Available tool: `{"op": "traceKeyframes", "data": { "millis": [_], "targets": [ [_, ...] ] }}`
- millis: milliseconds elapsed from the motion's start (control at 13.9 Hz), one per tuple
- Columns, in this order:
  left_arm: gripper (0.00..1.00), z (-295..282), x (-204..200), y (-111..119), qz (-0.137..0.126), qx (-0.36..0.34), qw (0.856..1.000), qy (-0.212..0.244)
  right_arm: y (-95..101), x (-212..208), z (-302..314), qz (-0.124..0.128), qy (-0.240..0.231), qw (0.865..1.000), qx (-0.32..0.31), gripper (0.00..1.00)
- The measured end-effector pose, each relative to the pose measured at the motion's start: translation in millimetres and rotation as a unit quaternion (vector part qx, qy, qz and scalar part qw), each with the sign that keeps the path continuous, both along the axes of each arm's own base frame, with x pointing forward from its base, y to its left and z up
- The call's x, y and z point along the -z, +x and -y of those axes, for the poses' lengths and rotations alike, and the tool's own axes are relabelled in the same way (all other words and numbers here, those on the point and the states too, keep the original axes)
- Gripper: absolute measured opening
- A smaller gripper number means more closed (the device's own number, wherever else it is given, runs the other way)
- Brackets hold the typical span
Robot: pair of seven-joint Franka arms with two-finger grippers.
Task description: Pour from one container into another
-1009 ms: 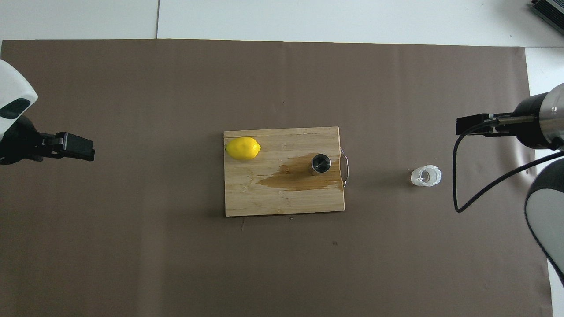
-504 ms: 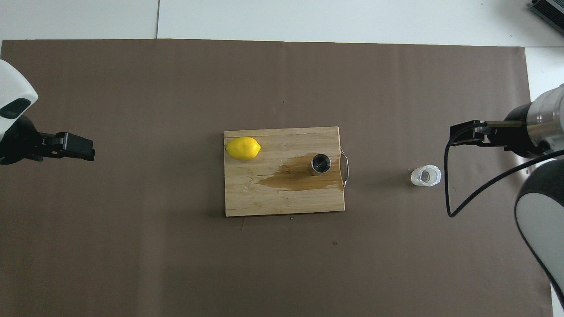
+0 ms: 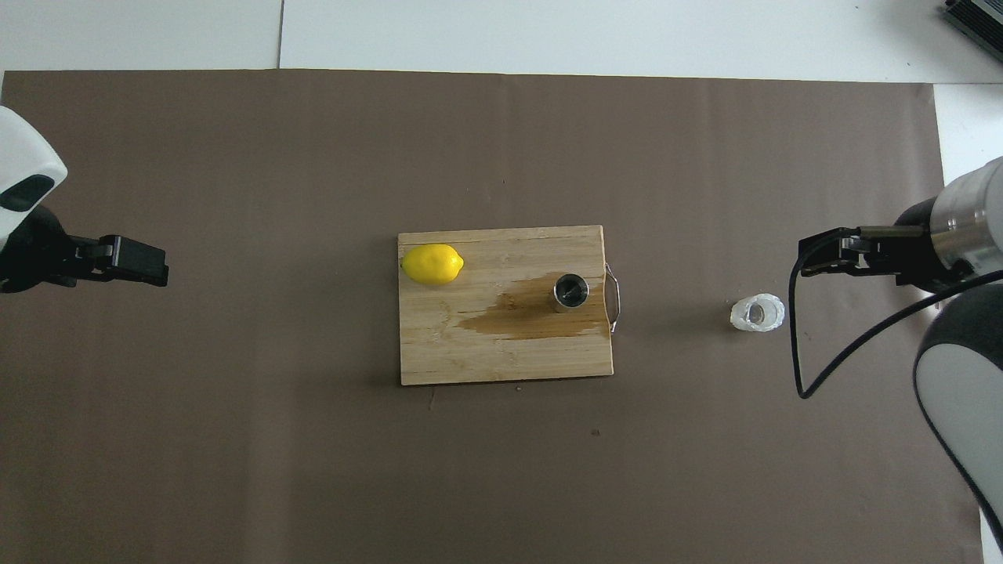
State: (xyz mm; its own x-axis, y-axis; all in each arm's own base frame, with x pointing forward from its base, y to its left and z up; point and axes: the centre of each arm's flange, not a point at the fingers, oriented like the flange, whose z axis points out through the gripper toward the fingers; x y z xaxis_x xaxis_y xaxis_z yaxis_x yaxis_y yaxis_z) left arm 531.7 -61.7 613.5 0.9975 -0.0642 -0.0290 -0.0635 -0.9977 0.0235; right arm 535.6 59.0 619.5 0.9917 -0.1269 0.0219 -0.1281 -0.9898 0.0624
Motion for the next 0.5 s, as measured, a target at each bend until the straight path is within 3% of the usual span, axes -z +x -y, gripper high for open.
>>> {"op": "traceKeyframes", "data": {
  "millis": [504],
  "targets": [
    [1.00,0.0,0.0,0.0,0.000,0.000,1.000,0.000,0.3,0.0,2.7,0.000,0.000,1.000,0.002,1.00]
  ]
}}
